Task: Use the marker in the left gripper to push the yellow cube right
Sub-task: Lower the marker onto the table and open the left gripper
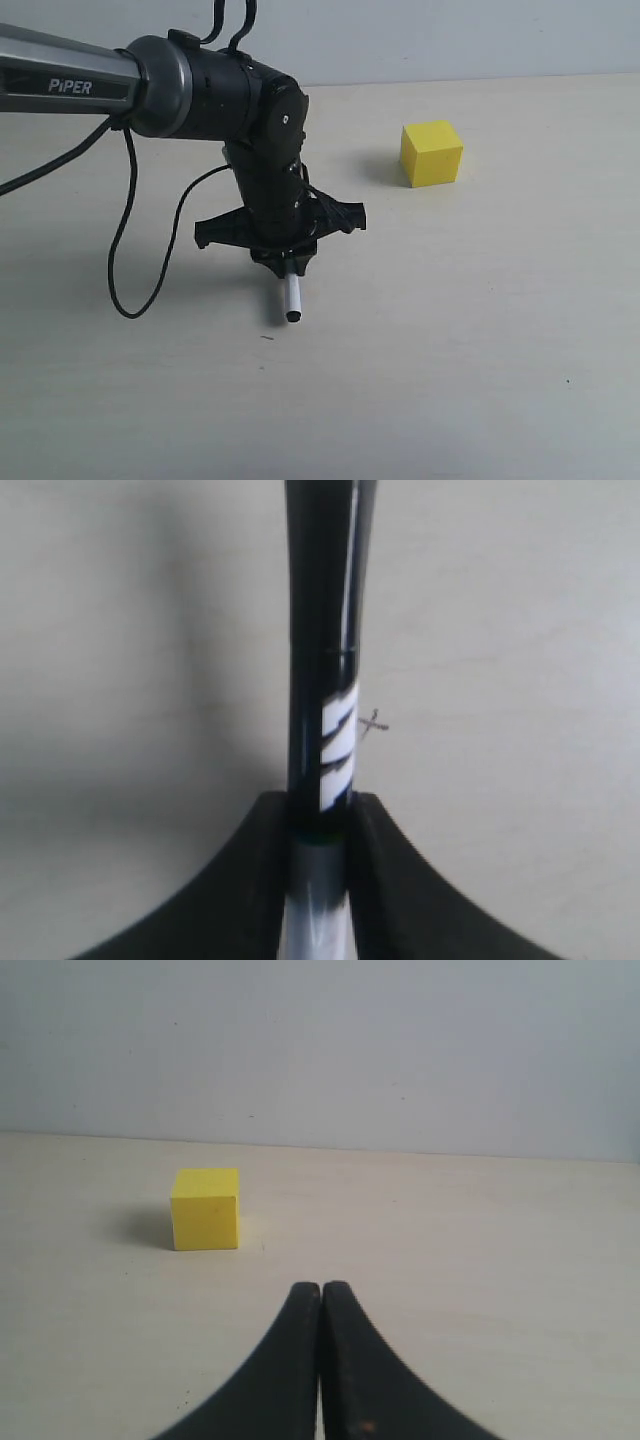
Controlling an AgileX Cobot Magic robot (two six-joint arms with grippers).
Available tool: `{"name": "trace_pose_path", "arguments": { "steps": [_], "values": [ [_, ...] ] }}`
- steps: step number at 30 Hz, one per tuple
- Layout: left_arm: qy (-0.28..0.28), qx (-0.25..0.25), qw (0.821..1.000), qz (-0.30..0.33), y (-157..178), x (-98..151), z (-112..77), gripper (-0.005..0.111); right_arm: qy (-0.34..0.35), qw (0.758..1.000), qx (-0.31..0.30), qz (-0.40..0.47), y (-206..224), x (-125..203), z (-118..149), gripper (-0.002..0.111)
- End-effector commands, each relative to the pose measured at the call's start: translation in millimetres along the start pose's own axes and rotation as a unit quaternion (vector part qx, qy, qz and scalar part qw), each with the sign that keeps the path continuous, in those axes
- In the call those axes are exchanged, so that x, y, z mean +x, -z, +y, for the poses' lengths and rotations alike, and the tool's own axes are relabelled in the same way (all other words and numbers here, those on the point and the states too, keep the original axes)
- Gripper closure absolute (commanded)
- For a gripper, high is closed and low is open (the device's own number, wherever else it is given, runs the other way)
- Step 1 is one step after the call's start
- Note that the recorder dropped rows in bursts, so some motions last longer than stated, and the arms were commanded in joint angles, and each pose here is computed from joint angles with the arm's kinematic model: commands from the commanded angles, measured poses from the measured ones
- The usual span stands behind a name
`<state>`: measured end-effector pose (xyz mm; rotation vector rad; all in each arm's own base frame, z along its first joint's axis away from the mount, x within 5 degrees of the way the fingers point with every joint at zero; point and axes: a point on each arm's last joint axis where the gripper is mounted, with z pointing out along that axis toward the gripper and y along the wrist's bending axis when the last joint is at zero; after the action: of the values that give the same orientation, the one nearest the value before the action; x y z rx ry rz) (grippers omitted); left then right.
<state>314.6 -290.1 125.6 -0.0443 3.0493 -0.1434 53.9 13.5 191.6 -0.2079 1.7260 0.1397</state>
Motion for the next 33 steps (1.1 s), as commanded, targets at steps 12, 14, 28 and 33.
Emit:
{"name": "trace_pose_path", "arguments": {
  "steps": [12, 14, 28, 33],
  "values": [
    [0.004, -0.006, 1.0, 0.01, -16.0, 0.5, 1.5, 0.059, 0.001, 1.0, 0.003, -0.006, 0.0, 0.2, -0.4, 0.108],
    [0.004, -0.006, 1.0, 0.01, -16.0, 0.5, 1.5, 0.048, 0.001, 1.0, 0.003, -0.006, 0.0, 0.2, -0.4, 0.108],
    [-0.128, 0.043, 0.989, -0.053, 40.0, -5.3, -4.7, 0.025, 0.001, 1.0, 0.003, -0.006, 0.0, 0.2, -0.4, 0.108],
    [-0.195, 0.086, 0.971, -0.105, 83.6, -3.2, -9.8, 0.064, 0.001, 1.0, 0.003, -0.006, 0.0, 0.2, -0.4, 0.108]
  ]
}}
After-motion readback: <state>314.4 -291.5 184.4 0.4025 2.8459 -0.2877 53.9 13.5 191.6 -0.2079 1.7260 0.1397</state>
